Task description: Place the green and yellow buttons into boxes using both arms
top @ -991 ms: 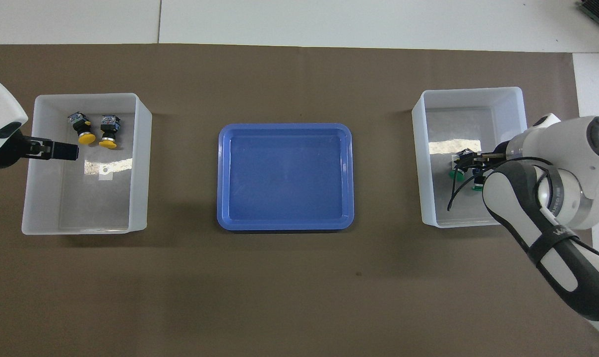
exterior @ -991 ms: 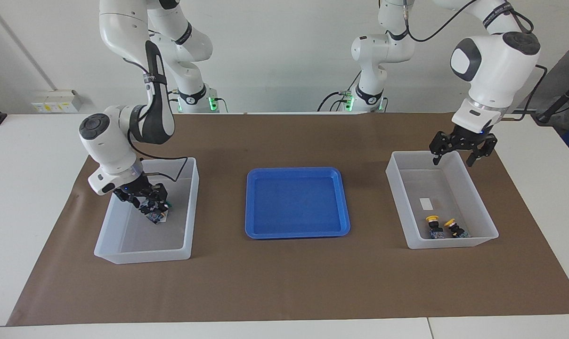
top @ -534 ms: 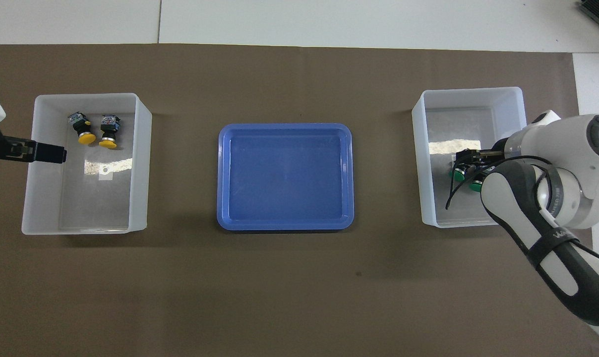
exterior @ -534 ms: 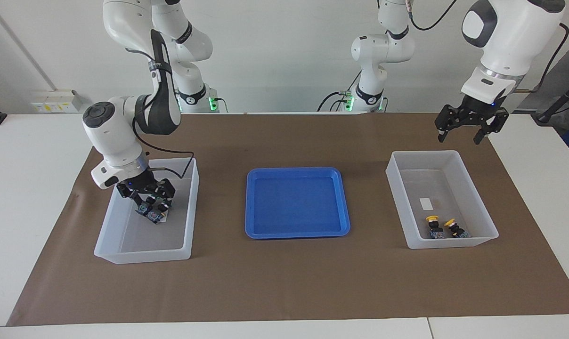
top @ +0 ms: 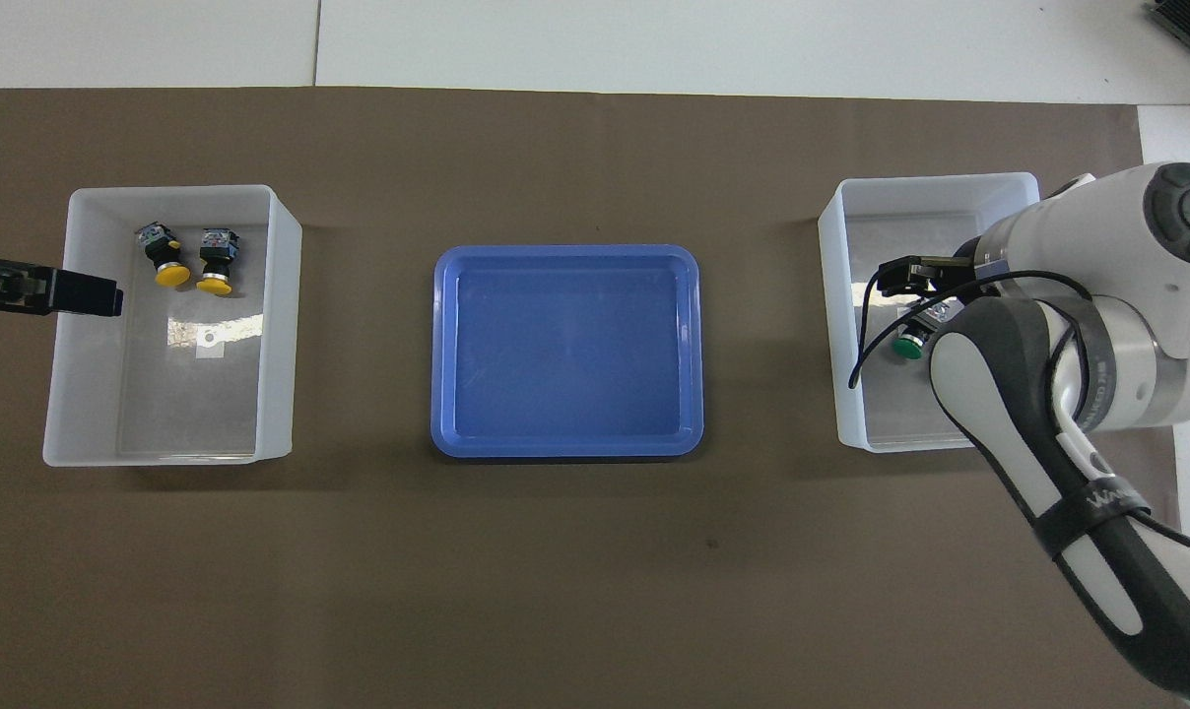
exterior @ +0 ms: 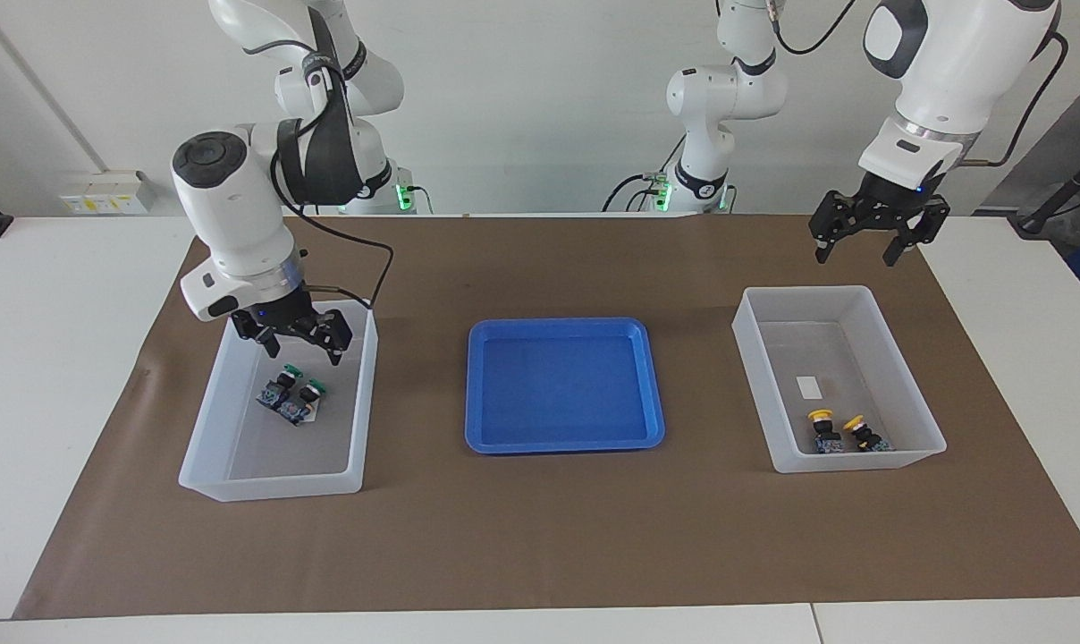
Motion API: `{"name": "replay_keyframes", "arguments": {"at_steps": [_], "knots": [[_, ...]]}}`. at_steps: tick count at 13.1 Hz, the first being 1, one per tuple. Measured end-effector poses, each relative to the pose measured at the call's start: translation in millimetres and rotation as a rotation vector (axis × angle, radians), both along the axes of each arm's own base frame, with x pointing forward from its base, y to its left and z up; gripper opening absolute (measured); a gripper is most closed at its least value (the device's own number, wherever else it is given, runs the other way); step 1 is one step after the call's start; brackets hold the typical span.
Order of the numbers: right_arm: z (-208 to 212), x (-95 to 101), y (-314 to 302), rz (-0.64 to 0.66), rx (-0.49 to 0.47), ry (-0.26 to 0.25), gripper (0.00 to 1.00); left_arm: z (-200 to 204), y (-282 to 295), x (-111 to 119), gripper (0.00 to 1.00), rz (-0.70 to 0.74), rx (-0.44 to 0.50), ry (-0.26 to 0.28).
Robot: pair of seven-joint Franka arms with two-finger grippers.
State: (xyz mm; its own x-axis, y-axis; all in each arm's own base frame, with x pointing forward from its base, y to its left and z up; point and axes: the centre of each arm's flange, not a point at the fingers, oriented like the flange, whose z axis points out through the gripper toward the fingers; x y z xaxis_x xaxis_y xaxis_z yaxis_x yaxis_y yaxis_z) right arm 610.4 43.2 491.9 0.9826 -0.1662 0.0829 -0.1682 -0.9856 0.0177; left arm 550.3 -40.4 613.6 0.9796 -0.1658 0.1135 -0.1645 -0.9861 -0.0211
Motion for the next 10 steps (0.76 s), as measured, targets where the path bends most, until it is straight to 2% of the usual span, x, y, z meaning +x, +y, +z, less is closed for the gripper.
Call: {"name": "replay_keyframes", "arguments": {"at_steps": [5,10], "knots": [[70.8,-33.6,-11.7,-0.013,0.006,-0.015,1.00,-0.7,-2.5,-0.5,1.00,-0.004,0.001,0.005],[115.8,-60.9,-21.3,-0.026,0.004,0.045,1.00,-0.8,-2.3,-0.6,1.00,-0.004,0.001,0.006]]}}
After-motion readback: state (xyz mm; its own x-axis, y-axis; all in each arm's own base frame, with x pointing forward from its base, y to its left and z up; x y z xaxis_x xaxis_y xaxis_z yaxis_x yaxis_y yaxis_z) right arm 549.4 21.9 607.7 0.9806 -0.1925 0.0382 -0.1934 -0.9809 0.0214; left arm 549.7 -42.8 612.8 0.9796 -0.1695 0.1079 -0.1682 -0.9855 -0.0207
